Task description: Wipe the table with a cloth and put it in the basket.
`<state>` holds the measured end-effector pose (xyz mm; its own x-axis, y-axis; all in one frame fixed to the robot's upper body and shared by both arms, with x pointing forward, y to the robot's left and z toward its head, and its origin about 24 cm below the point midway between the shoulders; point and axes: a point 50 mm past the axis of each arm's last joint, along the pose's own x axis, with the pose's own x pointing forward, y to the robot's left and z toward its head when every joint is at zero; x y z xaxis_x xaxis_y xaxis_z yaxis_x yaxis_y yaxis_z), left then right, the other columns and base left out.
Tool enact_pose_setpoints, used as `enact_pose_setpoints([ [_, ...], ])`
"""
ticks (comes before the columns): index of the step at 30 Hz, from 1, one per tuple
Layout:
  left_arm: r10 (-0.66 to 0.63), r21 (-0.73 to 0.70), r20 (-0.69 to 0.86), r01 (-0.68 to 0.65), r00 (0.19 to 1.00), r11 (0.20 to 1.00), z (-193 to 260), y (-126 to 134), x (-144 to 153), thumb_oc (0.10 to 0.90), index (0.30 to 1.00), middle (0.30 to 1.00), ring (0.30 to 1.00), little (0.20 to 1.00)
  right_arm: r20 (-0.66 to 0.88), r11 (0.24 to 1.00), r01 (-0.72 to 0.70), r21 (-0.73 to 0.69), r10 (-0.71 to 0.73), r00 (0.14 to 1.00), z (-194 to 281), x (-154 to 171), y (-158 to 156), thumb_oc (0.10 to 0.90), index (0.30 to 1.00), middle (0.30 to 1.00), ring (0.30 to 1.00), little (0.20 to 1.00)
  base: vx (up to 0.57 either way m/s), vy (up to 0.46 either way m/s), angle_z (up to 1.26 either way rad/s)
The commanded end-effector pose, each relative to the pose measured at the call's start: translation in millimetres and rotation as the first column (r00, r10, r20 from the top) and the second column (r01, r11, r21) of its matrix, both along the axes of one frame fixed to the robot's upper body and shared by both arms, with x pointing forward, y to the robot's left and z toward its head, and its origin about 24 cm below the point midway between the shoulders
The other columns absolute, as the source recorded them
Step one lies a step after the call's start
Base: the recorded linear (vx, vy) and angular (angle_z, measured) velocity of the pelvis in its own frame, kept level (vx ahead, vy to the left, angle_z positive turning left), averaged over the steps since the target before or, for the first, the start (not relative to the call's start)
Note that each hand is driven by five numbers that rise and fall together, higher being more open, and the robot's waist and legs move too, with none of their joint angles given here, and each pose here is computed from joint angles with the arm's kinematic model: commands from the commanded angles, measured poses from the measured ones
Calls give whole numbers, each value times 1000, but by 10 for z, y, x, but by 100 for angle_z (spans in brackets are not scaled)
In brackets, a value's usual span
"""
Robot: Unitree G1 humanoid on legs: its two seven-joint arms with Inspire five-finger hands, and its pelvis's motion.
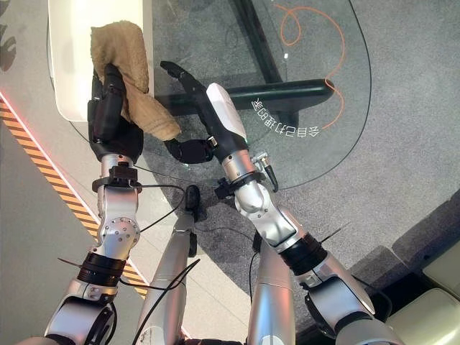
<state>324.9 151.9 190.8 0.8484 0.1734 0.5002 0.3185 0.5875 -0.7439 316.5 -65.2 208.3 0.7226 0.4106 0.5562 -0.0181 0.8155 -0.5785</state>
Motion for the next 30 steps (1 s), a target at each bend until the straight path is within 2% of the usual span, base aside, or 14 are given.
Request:
enact_pose_setpoints([
  [1,123,-68,406,-104,905,992,756,157,-286,100,300,300,300,200,286,990,-97,107,63,956,582,-199,149,800,900,900,900,900,0,0,0],
  [18,189,-61,398,-179,898,982,723,293,-299,100,300,300,300,200,304,957,173,233,-241,922,483,-38,-400,800,900,900,900,900,0,0,0],
  [24,203,-53,403,-199,892,979,722,341,-280,100,300,300,300,200,262,897,293,330,-385,885,418,38,-658,800,900,900,900,900,0,0,0],
  [27,209,-46,407,-208,890,977,722,391,-276,100,300,300,300,200,218,831,405,382,-507,834,316,98,-923,800,900,900,900,900,0,0,0],
  [30,215,-46,410,-216,886,975,713,425,-285,100,300,300,300,200,194,790,459,406,-565,802,257,113,-1063,800,900,900,900,900,0,0,0],
])
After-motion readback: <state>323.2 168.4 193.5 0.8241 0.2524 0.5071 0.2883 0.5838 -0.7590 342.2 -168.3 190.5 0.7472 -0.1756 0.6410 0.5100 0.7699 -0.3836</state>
